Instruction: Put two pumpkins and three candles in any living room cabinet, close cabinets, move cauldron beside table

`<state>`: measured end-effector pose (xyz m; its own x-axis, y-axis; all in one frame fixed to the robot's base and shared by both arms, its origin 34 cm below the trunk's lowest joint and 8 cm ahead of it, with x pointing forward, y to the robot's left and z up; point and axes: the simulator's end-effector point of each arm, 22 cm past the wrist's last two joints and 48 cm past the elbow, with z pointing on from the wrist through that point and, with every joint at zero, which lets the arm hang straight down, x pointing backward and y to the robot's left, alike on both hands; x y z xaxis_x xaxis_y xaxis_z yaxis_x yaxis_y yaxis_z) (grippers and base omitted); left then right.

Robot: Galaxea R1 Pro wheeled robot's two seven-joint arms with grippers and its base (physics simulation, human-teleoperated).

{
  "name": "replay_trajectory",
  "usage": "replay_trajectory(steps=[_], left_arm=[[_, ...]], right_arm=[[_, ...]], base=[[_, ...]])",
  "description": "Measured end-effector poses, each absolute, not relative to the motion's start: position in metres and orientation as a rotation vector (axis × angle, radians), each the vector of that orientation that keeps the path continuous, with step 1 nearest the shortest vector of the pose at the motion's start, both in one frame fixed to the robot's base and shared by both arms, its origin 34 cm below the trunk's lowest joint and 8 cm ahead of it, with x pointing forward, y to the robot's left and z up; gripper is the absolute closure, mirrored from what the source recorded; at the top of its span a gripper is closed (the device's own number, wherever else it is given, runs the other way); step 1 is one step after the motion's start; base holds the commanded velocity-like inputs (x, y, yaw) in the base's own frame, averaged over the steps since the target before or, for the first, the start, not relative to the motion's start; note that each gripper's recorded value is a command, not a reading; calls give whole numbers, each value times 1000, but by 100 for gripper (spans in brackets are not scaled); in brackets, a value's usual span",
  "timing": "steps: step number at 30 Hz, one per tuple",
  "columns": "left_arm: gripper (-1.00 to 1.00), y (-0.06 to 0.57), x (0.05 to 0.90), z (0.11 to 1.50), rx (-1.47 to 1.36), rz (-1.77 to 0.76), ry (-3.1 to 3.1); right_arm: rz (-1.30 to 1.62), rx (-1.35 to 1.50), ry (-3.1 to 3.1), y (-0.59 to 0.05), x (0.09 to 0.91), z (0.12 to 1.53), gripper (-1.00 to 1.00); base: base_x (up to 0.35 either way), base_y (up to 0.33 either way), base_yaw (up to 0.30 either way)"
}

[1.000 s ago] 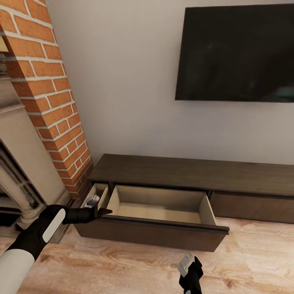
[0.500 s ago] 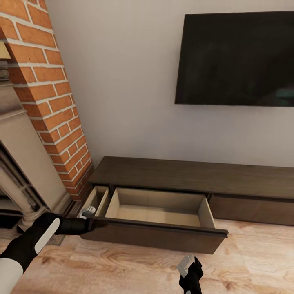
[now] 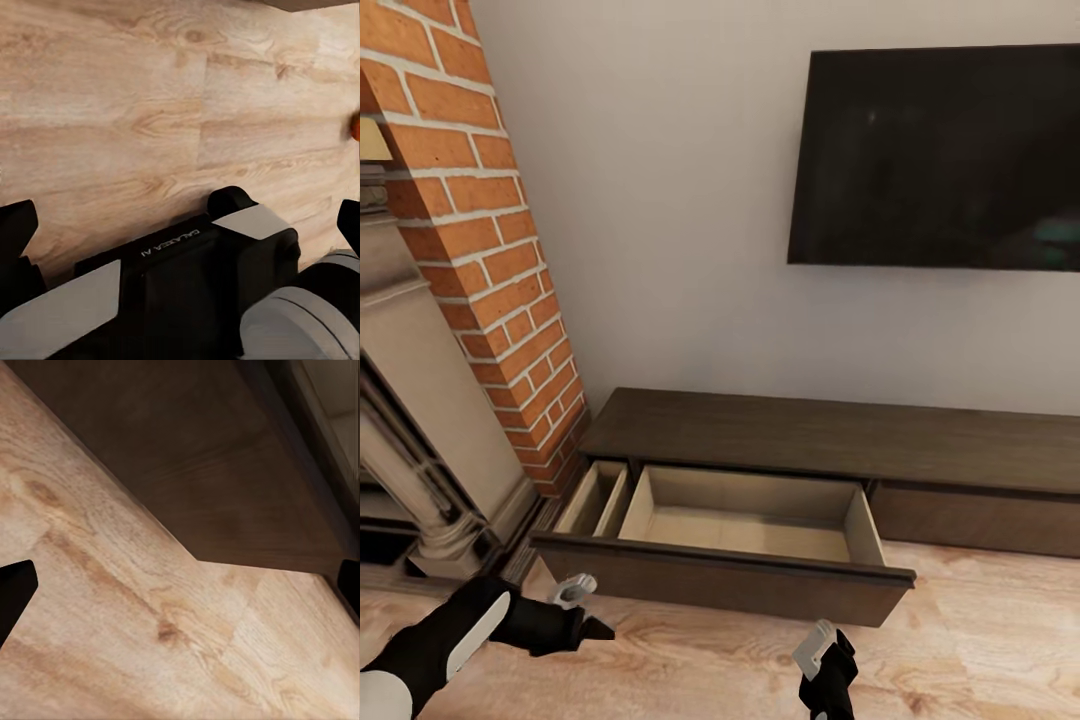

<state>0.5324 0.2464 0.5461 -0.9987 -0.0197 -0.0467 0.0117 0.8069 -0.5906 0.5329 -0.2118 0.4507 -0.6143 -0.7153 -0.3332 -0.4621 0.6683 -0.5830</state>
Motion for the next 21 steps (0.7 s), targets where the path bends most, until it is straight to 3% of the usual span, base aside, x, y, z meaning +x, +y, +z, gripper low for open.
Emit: replay_trajectory(steps=[14, 21], left_arm=[[-100, 256, 414, 472, -76, -828, 3159], [-100, 306, 385, 459, -93, -631, 3124]], right_arm=[[-594, -944, 2369, -214, 517, 466, -100], [-576, -971, 2398, -211, 504, 471, -100]], base=[[0, 0, 6], [0, 0, 232]])
